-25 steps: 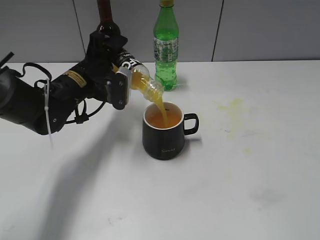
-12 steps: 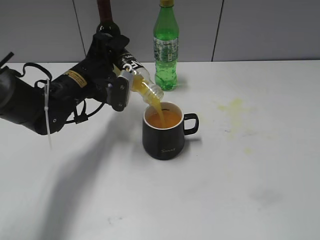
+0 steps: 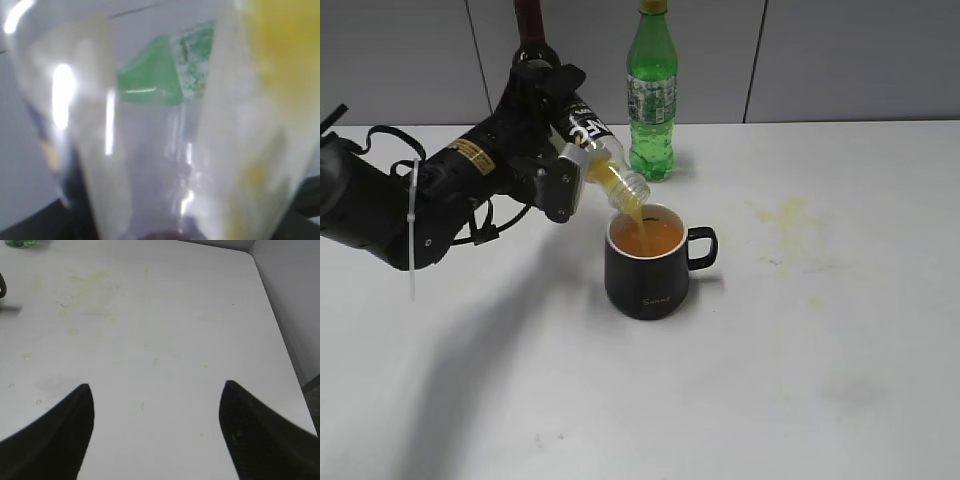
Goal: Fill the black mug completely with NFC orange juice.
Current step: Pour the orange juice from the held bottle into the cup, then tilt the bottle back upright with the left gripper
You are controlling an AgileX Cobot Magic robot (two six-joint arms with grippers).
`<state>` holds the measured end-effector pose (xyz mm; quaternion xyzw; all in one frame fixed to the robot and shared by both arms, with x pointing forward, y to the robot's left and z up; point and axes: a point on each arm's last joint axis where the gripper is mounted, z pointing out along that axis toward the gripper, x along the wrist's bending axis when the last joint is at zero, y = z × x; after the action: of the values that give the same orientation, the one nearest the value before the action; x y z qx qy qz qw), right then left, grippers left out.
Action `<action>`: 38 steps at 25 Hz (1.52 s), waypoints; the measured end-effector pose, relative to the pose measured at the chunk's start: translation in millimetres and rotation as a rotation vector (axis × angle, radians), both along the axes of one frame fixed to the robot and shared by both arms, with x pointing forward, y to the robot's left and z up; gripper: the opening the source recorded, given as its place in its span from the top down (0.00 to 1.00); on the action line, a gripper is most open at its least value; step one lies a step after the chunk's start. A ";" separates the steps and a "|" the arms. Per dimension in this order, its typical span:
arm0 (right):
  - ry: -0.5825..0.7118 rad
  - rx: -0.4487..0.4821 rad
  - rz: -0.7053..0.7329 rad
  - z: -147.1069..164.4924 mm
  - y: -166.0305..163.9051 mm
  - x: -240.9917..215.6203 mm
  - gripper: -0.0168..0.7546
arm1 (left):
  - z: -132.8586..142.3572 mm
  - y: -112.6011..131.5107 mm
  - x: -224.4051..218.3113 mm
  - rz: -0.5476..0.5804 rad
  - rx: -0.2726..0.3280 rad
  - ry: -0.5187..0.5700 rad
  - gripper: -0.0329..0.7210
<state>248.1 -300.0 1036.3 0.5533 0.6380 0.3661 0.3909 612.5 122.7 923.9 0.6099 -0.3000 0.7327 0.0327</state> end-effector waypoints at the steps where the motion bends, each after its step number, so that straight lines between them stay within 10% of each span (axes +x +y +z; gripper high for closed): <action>1: 0.000 0.000 0.000 0.0 0.0 0.0 0.21 | 0.3 -0.4 -0.2 -0.004 0.009 -0.009 0.33; 38: 0.000 0.000 0.000 0.0 0.0 0.0 0.21 | 8.5 -3.7 -1.6 -0.029 0.072 -0.138 0.33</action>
<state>248.1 -300.0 1036.3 0.5533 0.6380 0.3661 0.3909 611.0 119.1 932.4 0.5543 -0.3366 0.7612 0.0009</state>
